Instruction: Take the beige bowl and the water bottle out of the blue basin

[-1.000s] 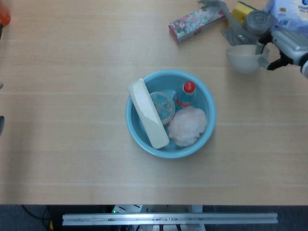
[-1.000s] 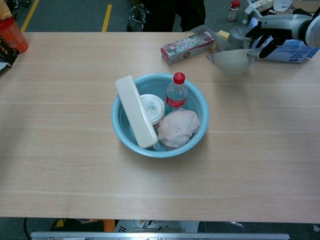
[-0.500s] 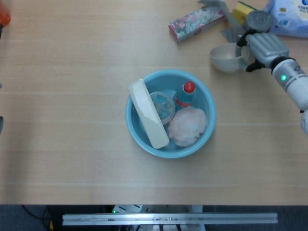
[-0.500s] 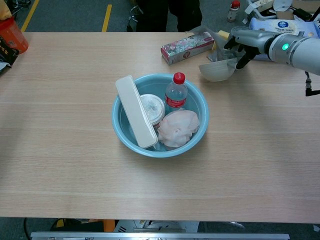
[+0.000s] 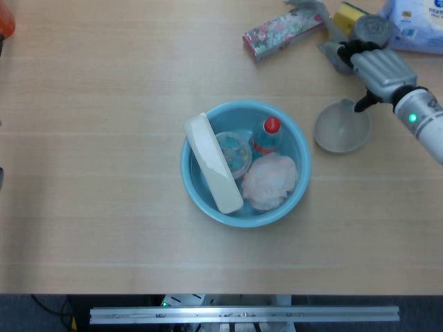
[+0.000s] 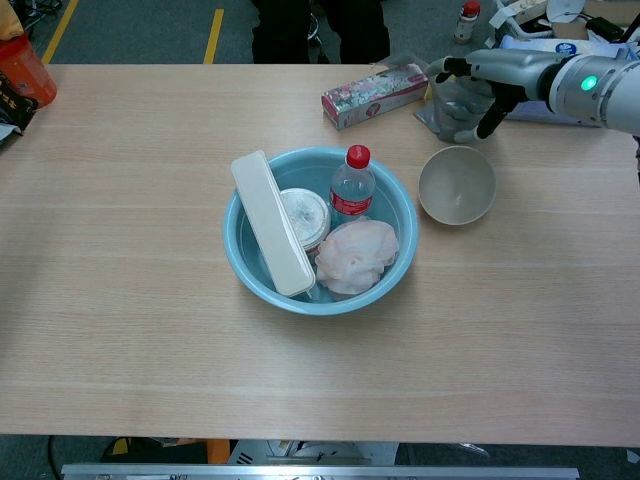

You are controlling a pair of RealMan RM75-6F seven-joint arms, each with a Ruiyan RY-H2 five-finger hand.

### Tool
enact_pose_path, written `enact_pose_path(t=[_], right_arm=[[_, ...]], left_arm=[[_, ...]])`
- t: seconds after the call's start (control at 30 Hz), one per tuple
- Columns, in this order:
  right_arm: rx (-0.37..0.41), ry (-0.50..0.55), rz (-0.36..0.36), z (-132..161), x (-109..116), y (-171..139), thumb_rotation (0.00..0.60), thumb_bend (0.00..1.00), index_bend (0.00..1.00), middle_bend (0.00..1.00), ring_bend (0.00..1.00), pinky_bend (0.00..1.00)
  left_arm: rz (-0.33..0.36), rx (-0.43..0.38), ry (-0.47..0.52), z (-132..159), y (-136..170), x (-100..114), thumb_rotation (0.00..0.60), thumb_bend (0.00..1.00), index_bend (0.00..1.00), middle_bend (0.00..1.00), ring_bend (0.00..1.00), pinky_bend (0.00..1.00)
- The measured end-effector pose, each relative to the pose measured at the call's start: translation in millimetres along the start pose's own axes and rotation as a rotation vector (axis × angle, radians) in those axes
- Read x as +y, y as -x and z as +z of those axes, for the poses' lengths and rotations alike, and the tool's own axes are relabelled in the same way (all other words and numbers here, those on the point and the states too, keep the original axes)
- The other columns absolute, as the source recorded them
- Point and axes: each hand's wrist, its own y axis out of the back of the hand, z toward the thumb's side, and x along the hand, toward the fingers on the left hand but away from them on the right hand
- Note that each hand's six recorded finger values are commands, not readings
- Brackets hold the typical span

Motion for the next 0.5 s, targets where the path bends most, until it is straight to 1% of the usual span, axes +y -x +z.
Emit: enact_pose_path(t=[0.07,0.17,0.27,0.37,0.5], right_arm=[[0.030,0.010,-0.009,6.6,4.5,-9.4,0.600,0.22,0.04,0.19,0.01,0.11],[0.074,0.027,-0.019,15.4,11.2,-23.9,0.600,0.21,0.09,0.21,0.02,0.11],[0.099,0.033,-0.018,19.8,13.0,-31.2,0.600,0.20,0.13,0.22,0.02,0.11],[0.134,0.017,0.002,29.0,7.5,-35.9,0.600,0.18,0.17,0.23,0.02,0.11],[0.184,-0.024,0.038,42.8,-5.1,-39.8,0.600,0.18,0.18,0.23,0.02,0.11]], left_arm=[[-0.001,-0.001,0.002,0.1,0.6,0.2,0.600,0.36,0.19,0.15,0.16,0.04],[0.000,-0.001,0.004,0.1,1.3,0.4,0.600,0.36,0.19,0.15,0.16,0.04],[0.001,-0.001,0.005,0.3,1.8,0.6,0.600,0.36,0.19,0.15,0.16,0.04],[0.004,0.000,0.007,0.3,3.0,1.4,0.600,0.36,0.19,0.15,0.16,0.04],[0.009,0.004,0.005,-1.1,4.8,3.3,0.600,0.36,0.19,0.15,0.16,0.04]])
